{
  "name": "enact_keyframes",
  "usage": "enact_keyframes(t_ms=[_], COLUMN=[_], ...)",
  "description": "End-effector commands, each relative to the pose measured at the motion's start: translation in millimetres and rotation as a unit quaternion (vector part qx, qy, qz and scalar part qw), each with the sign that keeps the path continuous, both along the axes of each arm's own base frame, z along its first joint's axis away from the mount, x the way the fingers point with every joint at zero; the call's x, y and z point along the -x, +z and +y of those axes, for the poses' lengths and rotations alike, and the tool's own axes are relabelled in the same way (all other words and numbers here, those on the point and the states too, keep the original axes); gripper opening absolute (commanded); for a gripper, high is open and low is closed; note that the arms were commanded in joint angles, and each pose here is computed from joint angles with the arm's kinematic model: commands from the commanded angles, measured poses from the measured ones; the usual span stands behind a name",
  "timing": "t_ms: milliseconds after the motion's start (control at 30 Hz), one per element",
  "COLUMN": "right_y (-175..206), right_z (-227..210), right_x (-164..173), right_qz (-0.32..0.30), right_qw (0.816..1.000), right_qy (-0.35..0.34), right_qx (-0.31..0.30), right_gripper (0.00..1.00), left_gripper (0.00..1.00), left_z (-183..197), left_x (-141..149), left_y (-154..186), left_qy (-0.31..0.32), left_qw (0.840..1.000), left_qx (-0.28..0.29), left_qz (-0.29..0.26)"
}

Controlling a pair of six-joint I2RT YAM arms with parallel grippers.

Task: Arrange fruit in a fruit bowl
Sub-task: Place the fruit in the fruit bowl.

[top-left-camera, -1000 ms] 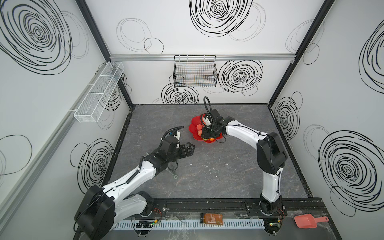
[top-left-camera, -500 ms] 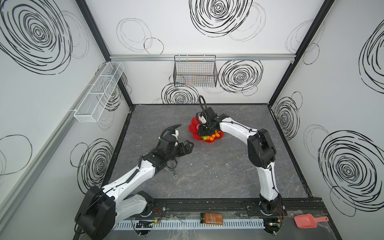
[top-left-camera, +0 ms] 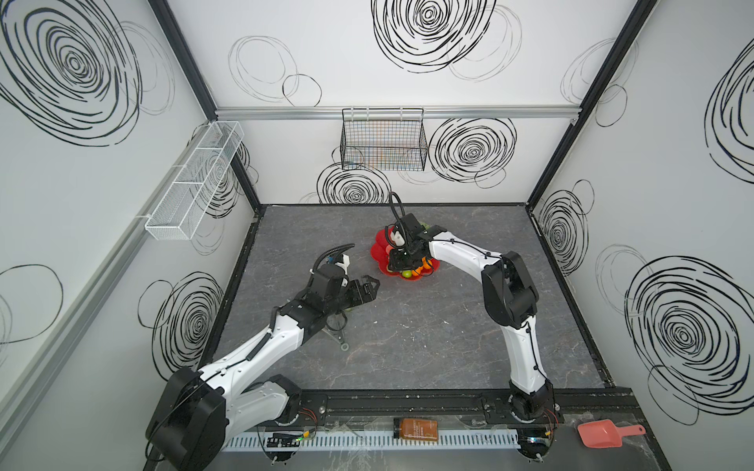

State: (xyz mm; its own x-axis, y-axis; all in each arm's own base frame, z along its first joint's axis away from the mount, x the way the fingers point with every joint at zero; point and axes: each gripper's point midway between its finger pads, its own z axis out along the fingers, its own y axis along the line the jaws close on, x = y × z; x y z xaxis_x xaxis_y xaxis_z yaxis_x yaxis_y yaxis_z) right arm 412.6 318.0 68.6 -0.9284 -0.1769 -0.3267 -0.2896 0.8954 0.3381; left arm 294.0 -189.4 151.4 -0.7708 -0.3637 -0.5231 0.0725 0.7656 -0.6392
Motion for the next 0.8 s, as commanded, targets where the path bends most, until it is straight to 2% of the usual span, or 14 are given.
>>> enact_keyframes(t_ms=[0, 233, 433, 767], right_y=[11.0, 43.7, 70.4, 73.7], right_z=[-4.2, -5.9, -1.4, 33.1], right_x=[-6.4, -5.8, 10.7, 54.8], right_qz=[-0.01, -0.037, -0.064, -0.074], right_qw=[1.0, 0.999, 0.998, 0.996], right_qy=[-0.004, -0.008, -0.003, 0.038], right_qx=[0.004, -0.008, -0.019, -0.022], right_gripper=[0.43, 0.43, 0.43, 0.45], left_gripper=[0.96, 0.96, 0.96, 0.96], left_z=[0.8, 9.8, 34.5, 83.4], left_x=[-3.3, 0.9, 16.2, 43.6], left_y=[11.9, 27.9, 36.8, 24.9], left_qy=[-0.002, 0.006, 0.036, 0.087], left_qw=[1.0, 0.999, 0.999, 0.996], left_qx=[0.007, 0.006, -0.012, -0.009], left_qz=[-0.026, -0.036, -0.037, -0.004])
